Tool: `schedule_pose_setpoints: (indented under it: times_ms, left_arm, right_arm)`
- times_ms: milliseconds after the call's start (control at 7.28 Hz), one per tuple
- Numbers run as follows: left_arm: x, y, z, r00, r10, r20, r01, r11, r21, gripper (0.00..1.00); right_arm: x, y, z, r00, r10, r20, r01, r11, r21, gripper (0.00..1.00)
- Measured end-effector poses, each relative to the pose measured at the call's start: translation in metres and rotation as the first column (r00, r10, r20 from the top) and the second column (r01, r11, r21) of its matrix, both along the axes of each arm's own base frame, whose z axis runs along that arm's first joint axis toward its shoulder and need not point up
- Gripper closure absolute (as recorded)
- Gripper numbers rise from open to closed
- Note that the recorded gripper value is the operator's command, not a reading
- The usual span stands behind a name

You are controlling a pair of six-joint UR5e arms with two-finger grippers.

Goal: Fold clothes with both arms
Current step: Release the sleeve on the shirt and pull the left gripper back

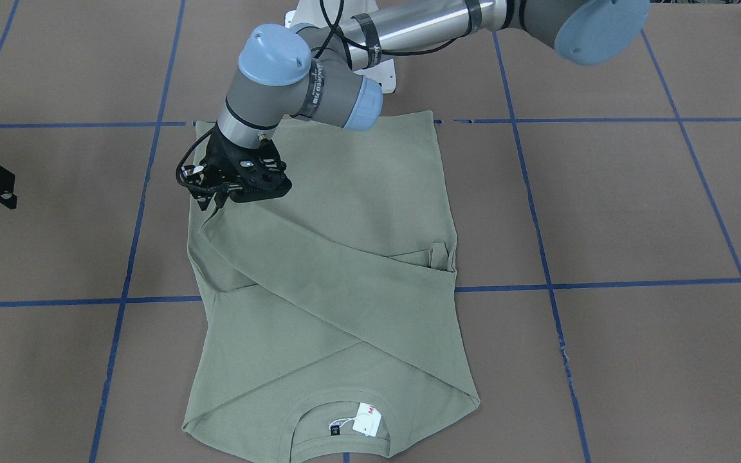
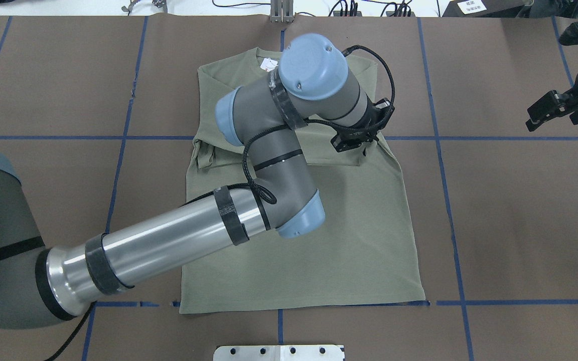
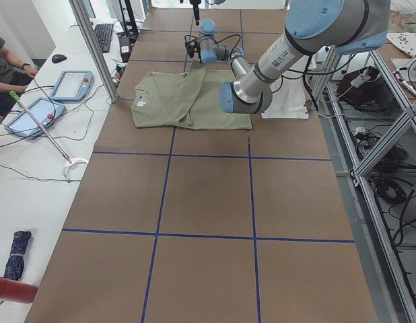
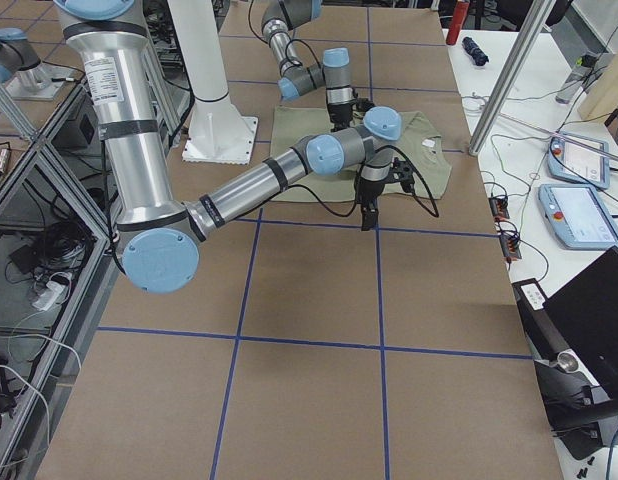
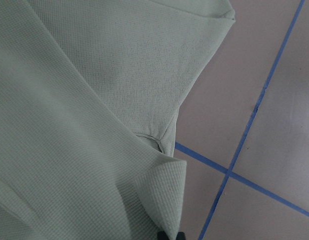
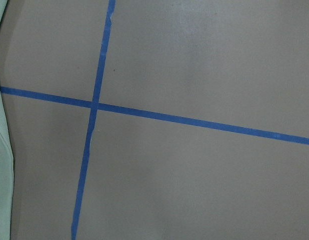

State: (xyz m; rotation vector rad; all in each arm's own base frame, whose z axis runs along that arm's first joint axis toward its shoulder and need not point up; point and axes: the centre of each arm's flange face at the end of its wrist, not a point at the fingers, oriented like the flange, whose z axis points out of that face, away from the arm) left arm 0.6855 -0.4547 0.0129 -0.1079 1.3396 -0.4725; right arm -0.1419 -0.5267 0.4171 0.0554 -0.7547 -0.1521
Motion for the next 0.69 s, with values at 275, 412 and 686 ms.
schedule_pose_setpoints:
  times_ms: [275, 412, 686]
  left_arm:
    - [0.005, 0.008, 0.013, 1.0, 0.0, 0.009, 0.0, 0.998, 0.067, 0.0]
    - [-0.002, 0.002, 0.022, 1.0, -0.004, 0.018, 0.002, 0.996, 0.094, 0.0]
    - [-0.027, -0.019, 0.043, 0.999, 0.007, 0.044, -0.012, 0.993, 0.12, 0.0]
  right_arm:
    - [-0.001, -0.003, -0.008, 1.0, 0.002, 0.005, -0.002, 1.0, 0.012, 0.0]
    - [-0.001, -0.003, -0.01, 1.0, 0.003, 0.007, -0.003, 1.0, 0.014, 0.0]
    - [-0.003, 0.002, -0.019, 1.0, 0.005, 0.016, -0.005, 1.0, 0.024, 0.0]
